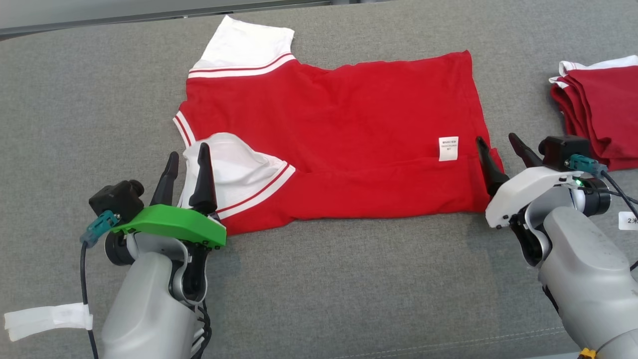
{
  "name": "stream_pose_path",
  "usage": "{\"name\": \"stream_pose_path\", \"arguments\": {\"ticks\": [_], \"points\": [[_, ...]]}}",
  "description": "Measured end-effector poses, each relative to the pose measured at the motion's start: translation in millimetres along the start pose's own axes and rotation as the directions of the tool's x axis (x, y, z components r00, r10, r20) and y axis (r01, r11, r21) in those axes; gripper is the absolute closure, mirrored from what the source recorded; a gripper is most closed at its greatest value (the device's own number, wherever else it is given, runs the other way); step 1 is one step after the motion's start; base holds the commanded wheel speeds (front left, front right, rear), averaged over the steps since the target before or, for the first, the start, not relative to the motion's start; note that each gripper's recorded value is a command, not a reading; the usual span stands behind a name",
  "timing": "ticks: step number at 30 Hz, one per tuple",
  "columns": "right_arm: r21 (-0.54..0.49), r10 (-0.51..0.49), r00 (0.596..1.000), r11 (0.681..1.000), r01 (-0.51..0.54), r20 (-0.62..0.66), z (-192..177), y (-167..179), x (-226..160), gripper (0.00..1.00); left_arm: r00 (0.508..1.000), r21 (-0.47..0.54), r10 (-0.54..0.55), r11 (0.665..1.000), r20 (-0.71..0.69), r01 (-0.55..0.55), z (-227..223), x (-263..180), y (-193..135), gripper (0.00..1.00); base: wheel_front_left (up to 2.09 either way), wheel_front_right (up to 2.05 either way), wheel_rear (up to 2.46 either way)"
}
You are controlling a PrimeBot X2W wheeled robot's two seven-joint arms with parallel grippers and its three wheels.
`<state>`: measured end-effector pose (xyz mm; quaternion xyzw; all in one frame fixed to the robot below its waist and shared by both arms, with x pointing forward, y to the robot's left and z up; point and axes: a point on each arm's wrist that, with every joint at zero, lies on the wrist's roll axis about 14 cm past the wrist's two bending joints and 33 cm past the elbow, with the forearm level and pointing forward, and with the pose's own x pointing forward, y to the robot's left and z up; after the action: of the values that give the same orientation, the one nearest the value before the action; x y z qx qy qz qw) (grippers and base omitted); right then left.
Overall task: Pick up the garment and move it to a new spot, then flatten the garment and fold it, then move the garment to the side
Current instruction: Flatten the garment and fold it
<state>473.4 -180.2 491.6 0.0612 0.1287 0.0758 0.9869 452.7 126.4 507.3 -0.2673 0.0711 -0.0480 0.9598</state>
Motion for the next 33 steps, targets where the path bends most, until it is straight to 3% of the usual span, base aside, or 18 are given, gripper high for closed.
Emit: {"name": "stream_pose_path", "arguments": {"ticks": [8, 16, 33], "points": [[0.025, -0.027, 0.994, 0.999, 0.024, 0.106, 31, -13, -3, 0.00, 0.998, -0.010, -0.050, 0.999, 0.048, 0.051, 14, 1, -15, 0.00, 0.00, 0.00, 0.00], [0.040, -0.063, 0.979, 0.998, 0.056, 0.194, 42, -22, -30, 0.00, 0.997, 0.003, -0.013, 1.000, 0.071, 0.012, 18, -25, 4, 0.00, 0.00, 0.00, 0.00], [0.135, -0.114, 0.966, 0.987, 0.084, 0.233, 23, -10, -83, 0.00, 0.977, -0.083, 0.144, 0.984, -0.154, -0.158, -45, -82, 36, 0.00, 0.00, 0.00, 0.00]]}}
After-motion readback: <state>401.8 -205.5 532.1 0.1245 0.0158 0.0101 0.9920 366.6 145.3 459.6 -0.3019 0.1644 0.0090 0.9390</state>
